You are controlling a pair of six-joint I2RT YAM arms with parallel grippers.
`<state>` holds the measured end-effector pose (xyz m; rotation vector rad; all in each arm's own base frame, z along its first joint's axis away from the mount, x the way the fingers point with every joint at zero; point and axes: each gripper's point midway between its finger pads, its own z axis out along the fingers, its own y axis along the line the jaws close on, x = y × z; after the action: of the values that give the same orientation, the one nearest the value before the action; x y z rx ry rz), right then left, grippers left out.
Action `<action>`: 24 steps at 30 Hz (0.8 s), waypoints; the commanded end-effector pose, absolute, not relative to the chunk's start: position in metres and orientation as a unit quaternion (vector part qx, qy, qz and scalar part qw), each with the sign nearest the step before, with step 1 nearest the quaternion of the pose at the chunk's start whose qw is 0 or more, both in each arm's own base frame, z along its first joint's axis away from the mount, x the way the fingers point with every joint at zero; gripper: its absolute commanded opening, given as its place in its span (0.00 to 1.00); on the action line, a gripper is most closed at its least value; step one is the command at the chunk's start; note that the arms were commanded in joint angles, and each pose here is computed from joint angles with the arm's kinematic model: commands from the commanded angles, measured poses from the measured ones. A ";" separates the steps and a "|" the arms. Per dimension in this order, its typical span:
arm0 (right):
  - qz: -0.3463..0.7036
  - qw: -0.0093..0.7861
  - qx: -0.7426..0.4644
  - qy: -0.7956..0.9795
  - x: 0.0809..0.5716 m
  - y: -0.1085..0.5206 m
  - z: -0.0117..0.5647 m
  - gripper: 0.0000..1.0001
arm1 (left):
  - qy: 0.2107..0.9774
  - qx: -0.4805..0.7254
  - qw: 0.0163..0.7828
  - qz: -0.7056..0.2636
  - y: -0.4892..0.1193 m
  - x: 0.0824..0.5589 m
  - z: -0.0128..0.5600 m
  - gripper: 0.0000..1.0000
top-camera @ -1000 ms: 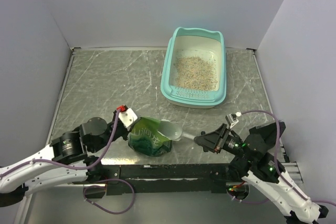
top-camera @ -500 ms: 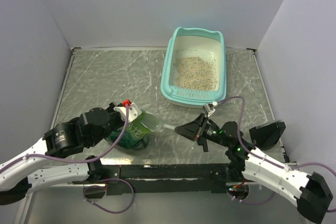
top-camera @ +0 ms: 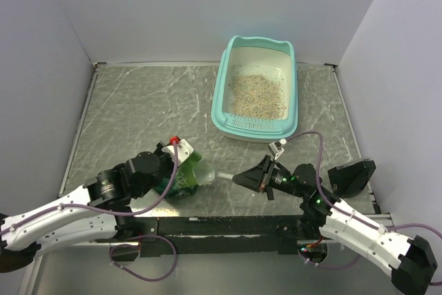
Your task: Fill the litter box with clean litter
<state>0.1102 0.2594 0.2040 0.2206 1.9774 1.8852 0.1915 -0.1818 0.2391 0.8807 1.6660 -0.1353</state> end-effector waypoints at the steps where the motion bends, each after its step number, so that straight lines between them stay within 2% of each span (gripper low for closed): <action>1: 0.698 0.225 0.054 0.678 0.105 0.255 0.239 0.00 | 0.723 0.356 0.580 -0.120 -0.209 0.188 0.224 0.01; 12: 0.666 0.255 0.082 0.696 0.101 0.230 0.221 0.00 | 0.701 0.304 0.630 -0.138 -0.188 0.187 0.246 0.01; 24: 0.625 0.283 0.073 0.724 0.098 0.216 0.219 0.00 | 0.696 0.282 0.644 -0.144 -0.179 0.186 0.254 0.01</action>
<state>0.0973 0.2204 0.2008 0.2418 1.9631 1.7195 0.1872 -0.1751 0.2446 0.6999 1.6059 -0.2651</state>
